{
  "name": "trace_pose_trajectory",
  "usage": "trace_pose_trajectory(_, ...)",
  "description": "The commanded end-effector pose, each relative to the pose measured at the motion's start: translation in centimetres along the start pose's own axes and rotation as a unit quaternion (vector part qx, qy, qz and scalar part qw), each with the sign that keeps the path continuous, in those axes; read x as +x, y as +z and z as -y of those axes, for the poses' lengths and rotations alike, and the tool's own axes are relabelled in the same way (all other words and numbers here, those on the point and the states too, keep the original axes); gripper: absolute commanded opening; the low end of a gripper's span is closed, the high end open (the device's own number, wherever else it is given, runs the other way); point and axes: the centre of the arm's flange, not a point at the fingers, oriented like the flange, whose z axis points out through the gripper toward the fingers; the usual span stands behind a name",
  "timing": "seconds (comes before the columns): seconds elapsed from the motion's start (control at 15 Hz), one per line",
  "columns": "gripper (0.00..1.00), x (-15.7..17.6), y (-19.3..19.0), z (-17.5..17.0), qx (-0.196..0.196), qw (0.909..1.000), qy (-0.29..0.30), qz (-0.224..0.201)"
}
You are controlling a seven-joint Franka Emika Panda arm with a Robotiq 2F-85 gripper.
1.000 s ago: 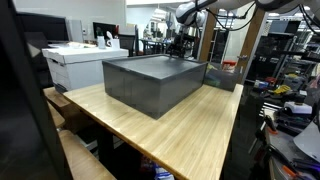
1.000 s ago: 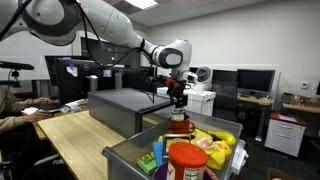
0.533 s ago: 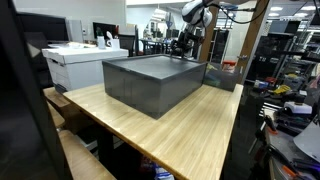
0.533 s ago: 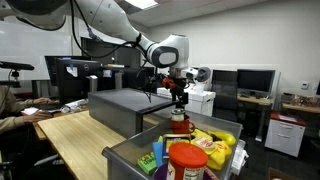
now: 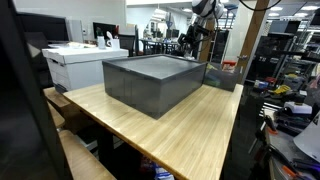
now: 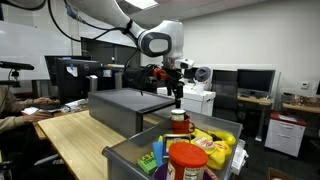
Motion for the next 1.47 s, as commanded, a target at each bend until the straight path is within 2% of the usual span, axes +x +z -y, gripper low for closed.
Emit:
trace_pose_trajectory(0.0, 1.00, -2.4, -2.7, -1.1, 0.000, 0.9999, 0.010, -0.004)
trace_pose_trajectory(0.33, 1.00, -1.3, -3.6, -2.5, 0.002, 0.9997, 0.023, 0.006)
trace_pose_trajectory(0.87, 1.00, 1.3, -2.8, -3.8, -0.002, 0.9981, 0.039, 0.047)
trace_pose_trajectory(1.4, 1.00, 4.3, -1.6, -3.2, -0.009, 0.9976, 0.029, 0.063)
